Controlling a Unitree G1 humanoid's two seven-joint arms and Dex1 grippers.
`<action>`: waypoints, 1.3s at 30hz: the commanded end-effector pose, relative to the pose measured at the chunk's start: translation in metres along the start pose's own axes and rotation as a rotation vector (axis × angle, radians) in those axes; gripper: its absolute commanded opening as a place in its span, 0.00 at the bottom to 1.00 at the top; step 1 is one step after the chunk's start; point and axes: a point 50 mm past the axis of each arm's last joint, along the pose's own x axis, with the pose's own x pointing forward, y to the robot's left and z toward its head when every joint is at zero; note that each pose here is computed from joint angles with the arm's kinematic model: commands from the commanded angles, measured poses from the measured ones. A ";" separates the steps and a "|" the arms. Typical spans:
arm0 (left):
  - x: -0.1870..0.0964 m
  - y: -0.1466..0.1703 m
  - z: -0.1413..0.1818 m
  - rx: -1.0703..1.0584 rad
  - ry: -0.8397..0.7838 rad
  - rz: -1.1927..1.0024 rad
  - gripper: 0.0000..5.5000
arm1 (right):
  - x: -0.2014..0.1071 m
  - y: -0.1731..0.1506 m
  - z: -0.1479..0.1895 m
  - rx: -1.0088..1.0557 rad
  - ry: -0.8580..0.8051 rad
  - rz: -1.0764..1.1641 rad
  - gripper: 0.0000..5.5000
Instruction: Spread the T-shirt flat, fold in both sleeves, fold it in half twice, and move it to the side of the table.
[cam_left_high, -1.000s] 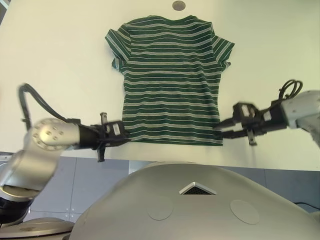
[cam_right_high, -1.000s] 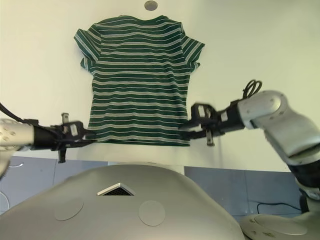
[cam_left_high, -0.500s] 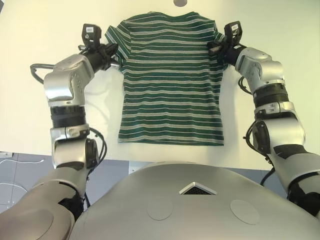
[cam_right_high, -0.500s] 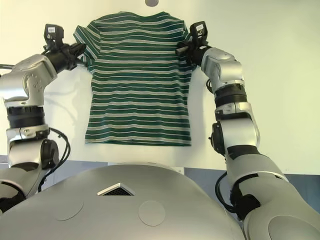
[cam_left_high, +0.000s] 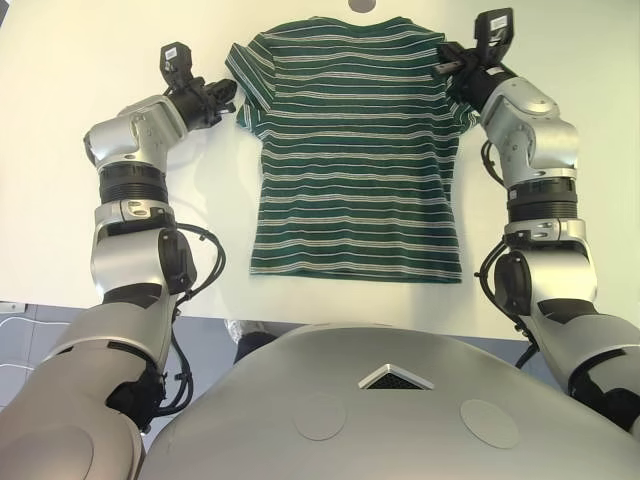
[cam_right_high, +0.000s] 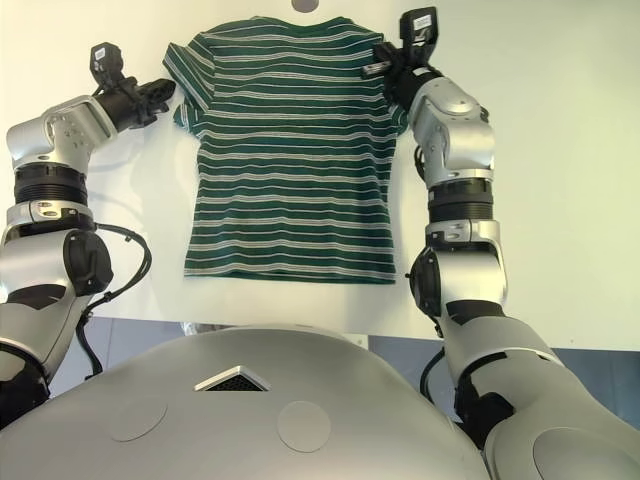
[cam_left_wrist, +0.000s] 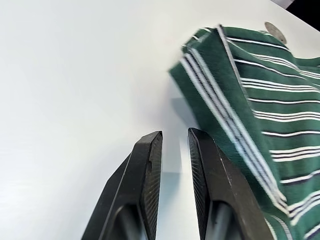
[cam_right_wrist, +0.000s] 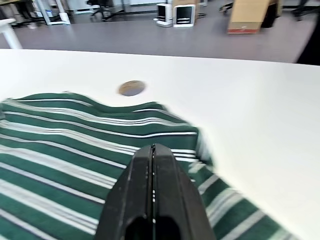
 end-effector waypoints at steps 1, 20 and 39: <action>-0.017 0.010 0.025 0.065 -0.124 0.025 0.17 | -0.006 -0.018 -0.014 -0.008 0.034 -0.090 0.00; -0.007 0.007 -0.064 0.181 0.202 0.142 0.00 | -0.070 -0.032 -0.108 -0.048 0.500 0.071 0.00; -0.043 -0.001 -0.004 0.103 -0.053 0.032 0.32 | -0.058 -0.061 -0.063 -0.072 0.172 -0.136 0.00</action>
